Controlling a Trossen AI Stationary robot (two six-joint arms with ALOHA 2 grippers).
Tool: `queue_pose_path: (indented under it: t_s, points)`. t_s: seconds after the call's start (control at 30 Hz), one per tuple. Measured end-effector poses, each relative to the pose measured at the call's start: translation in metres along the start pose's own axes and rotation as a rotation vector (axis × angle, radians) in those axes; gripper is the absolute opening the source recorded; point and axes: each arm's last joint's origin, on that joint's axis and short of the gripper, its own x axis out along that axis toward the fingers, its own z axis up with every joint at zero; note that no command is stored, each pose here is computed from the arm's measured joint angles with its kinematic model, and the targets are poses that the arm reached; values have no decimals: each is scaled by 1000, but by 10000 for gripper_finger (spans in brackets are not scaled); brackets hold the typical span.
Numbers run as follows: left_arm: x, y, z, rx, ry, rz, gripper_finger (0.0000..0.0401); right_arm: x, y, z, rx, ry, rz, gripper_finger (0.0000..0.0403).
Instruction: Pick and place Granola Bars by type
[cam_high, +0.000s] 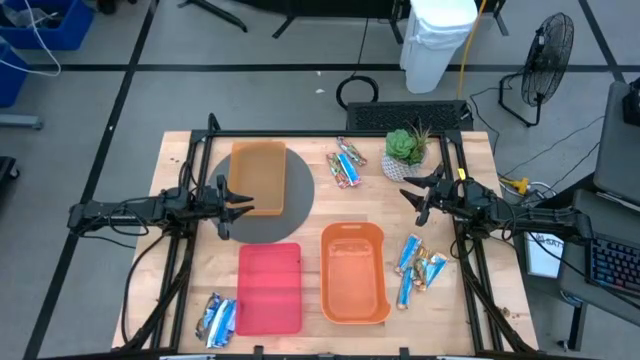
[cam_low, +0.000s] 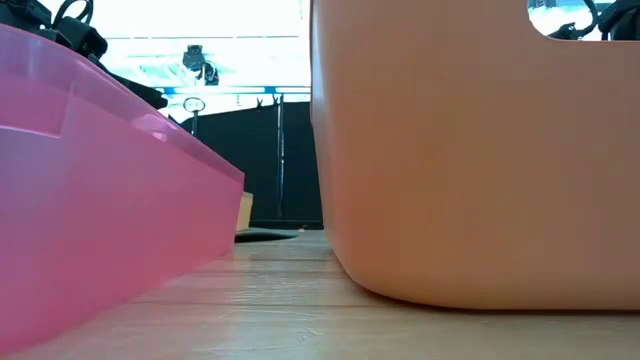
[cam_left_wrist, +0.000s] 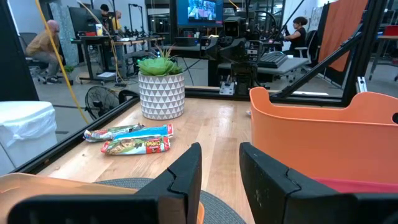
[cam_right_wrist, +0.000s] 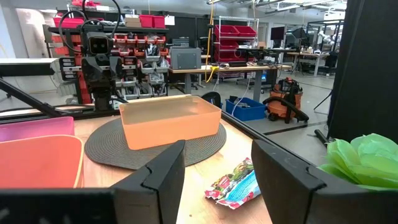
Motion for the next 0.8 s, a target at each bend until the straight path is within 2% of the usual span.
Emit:
queue_pose_path:
  t_s: [0.57, 0.6, 0.73, 0.8]
  points:
    - [0, 0, 0, 0, 1, 0, 113, 0, 0, 0, 21, -2, 3, 175]
    - [0, 0, 0, 0, 0, 0, 113, 0, 1, 0, 80, 0, 13, 174]
    - [0, 0, 0, 0, 0, 0, 113, -1, 6, 0, 575, 47, 167, 172]
    - [0, 0, 0, 0, 0, 0, 113, -1, 6, 2, 759, 50, 173, 173]
